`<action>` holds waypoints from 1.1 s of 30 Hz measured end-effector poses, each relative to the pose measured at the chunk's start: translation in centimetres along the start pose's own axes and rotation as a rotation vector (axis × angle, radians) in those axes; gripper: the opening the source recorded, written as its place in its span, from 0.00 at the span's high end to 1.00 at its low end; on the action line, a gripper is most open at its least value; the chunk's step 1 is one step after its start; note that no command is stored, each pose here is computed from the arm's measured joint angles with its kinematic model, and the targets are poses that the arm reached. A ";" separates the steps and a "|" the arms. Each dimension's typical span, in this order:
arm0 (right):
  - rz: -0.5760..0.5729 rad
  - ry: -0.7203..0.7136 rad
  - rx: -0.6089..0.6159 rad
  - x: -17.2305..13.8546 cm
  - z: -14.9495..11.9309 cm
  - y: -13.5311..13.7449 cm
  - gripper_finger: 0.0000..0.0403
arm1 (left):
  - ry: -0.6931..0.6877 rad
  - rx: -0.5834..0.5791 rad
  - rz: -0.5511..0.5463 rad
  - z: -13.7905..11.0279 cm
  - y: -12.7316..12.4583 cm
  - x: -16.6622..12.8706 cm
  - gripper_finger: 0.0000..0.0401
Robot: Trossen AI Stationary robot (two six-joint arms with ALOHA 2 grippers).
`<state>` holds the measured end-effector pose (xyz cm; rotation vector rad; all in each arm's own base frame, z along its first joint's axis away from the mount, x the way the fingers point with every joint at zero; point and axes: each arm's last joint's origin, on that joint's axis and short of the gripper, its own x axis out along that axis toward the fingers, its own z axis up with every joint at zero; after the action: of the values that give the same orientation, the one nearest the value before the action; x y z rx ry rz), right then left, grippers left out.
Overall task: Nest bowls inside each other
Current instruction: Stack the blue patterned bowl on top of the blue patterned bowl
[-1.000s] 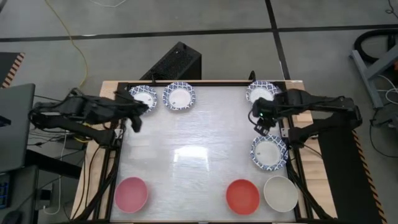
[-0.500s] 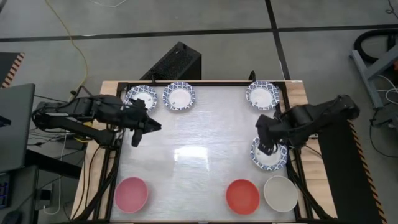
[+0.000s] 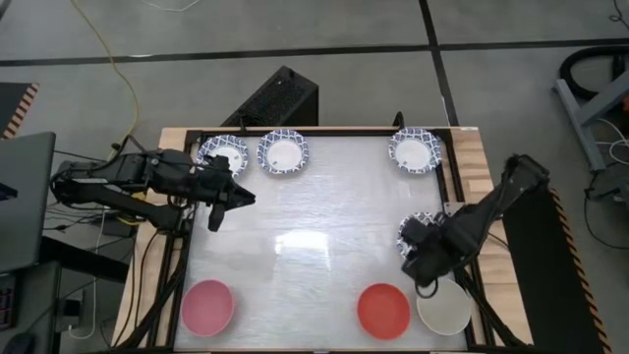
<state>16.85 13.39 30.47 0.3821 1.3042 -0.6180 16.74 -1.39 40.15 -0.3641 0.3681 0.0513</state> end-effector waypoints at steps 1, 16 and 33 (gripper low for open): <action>-0.008 0.012 0.011 0.2 -0.2 0.4 0.37 | 0.000 0.000 0.000 0.0 0.0 0.0 0.89; 0.097 0.134 0.109 5.2 -1.0 2.4 0.37 | 0.045 -0.104 -0.114 0.5 1.0 0.0 0.89; 0.003 0.173 0.022 10.3 -1.4 1.3 0.37 | 0.081 -0.113 -0.044 0.5 3.2 -0.2 0.89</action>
<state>18.01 13.13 20.01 0.4638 1.4620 -0.6077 16.42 1.77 39.60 -0.4871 0.4377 0.0142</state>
